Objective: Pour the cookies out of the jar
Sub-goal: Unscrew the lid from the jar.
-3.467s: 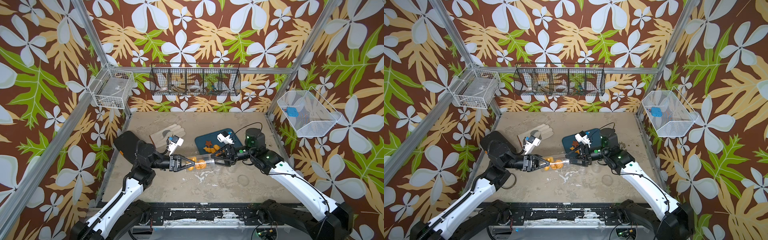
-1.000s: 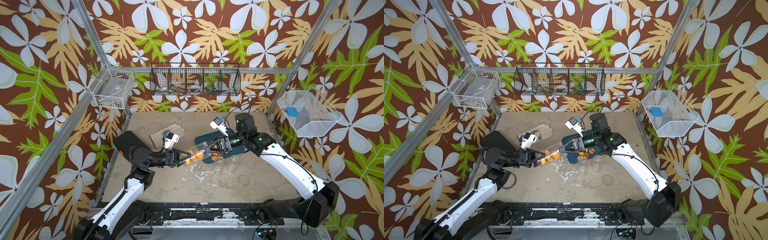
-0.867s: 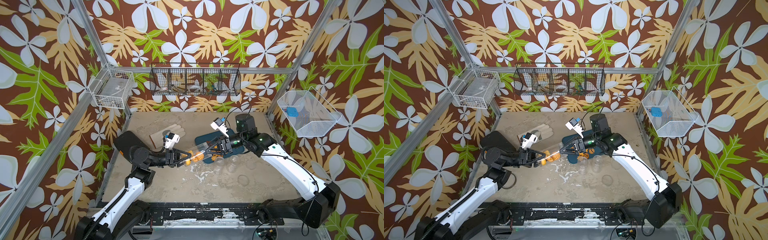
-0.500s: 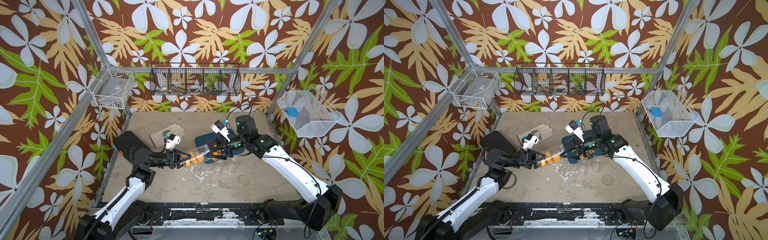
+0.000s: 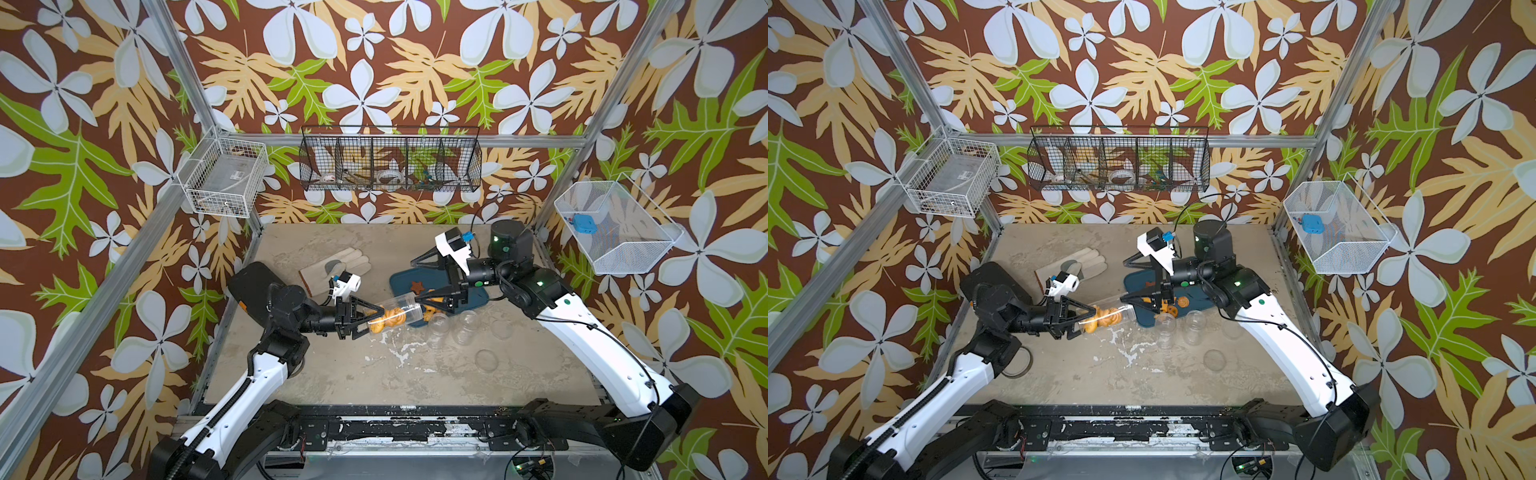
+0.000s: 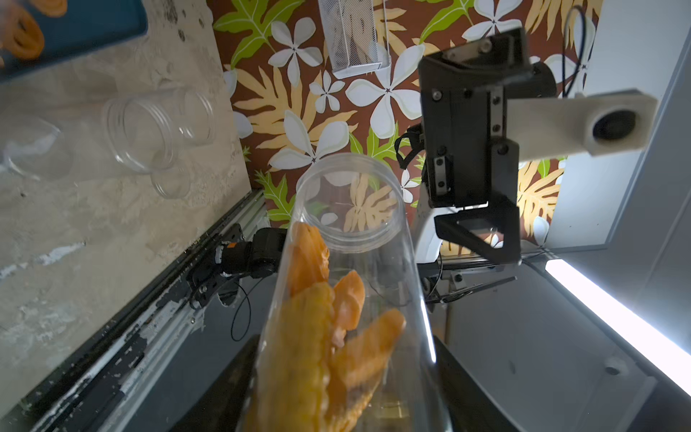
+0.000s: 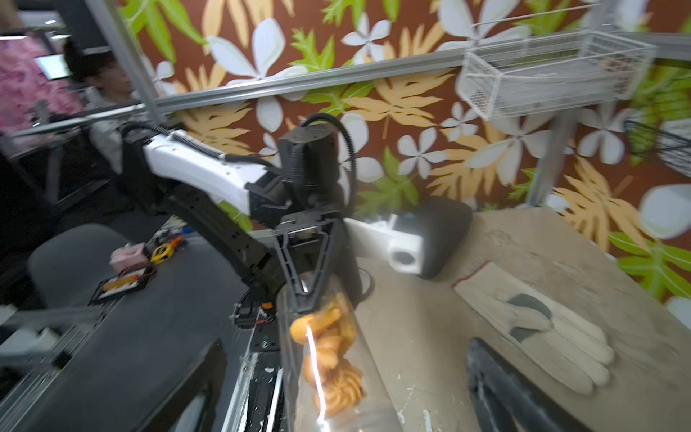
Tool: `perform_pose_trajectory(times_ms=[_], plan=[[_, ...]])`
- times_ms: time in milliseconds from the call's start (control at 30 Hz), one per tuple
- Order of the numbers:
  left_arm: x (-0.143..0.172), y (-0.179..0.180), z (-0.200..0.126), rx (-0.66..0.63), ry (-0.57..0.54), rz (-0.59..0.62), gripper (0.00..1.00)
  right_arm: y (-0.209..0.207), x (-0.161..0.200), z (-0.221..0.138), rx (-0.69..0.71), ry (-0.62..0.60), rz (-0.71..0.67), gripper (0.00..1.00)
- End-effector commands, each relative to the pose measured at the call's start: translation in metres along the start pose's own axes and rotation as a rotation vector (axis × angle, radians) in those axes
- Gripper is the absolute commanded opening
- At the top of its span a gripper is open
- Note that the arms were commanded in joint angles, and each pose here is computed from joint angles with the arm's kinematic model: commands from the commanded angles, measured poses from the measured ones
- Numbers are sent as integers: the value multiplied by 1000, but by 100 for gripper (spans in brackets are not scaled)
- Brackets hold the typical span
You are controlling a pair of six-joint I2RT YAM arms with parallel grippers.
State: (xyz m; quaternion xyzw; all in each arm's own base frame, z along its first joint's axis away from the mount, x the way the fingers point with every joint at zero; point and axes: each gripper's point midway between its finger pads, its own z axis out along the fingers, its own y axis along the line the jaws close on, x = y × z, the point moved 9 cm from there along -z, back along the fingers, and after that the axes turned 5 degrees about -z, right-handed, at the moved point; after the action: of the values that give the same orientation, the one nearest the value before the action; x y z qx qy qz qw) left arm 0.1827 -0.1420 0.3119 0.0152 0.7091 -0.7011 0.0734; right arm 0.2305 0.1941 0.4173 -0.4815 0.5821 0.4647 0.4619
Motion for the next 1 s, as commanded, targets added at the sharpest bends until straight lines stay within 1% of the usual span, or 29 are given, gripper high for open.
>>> perform_pose_trajectory(times_ms=[0, 33, 100, 133, 200, 233, 267, 333, 433, 533, 600, 800, 967], plan=[[1, 10, -4, -176, -48, 235, 45, -26, -11, -25, 255, -98, 473, 100], [1, 6, -7, -206, -70, 325, 46, -31, -8, -33, 261, -115, 592, 100], [5, -2, -12, -236, -121, 518, 47, -32, 4, -36, 237, -110, 758, 100], [7, -6, -16, -262, -160, 622, 47, -31, 11, -36, 227, -86, 840, 100], [12, -13, -22, -286, -207, 821, 46, -27, 20, -34, 167, -29, 948, 100], [15, -16, -25, -303, -229, 919, 46, -24, 23, -34, 147, -2, 989, 100], [17, -18, -28, -322, -254, 987, 46, -22, 24, -34, 131, 13, 1015, 100], [24, -20, -32, -323, -265, 1154, 45, -12, 26, -31, 49, 35, 1063, 99], [31, -18, -34, -316, -272, 1319, 44, 5, 36, -11, -54, 108, 1123, 97], [35, -19, -36, -316, -268, 1409, 43, 18, 43, 9, -131, 184, 1146, 96], [38, -21, -35, -290, -244, 1444, 42, 19, 42, 12, -138, 183, 1147, 95], [45, -23, -35, -254, -200, 1502, 42, 19, 46, 22, -177, 212, 1168, 93], [48, -24, -35, -252, -170, 1523, 42, 26, 45, 45, -237, 278, 1152, 90]])
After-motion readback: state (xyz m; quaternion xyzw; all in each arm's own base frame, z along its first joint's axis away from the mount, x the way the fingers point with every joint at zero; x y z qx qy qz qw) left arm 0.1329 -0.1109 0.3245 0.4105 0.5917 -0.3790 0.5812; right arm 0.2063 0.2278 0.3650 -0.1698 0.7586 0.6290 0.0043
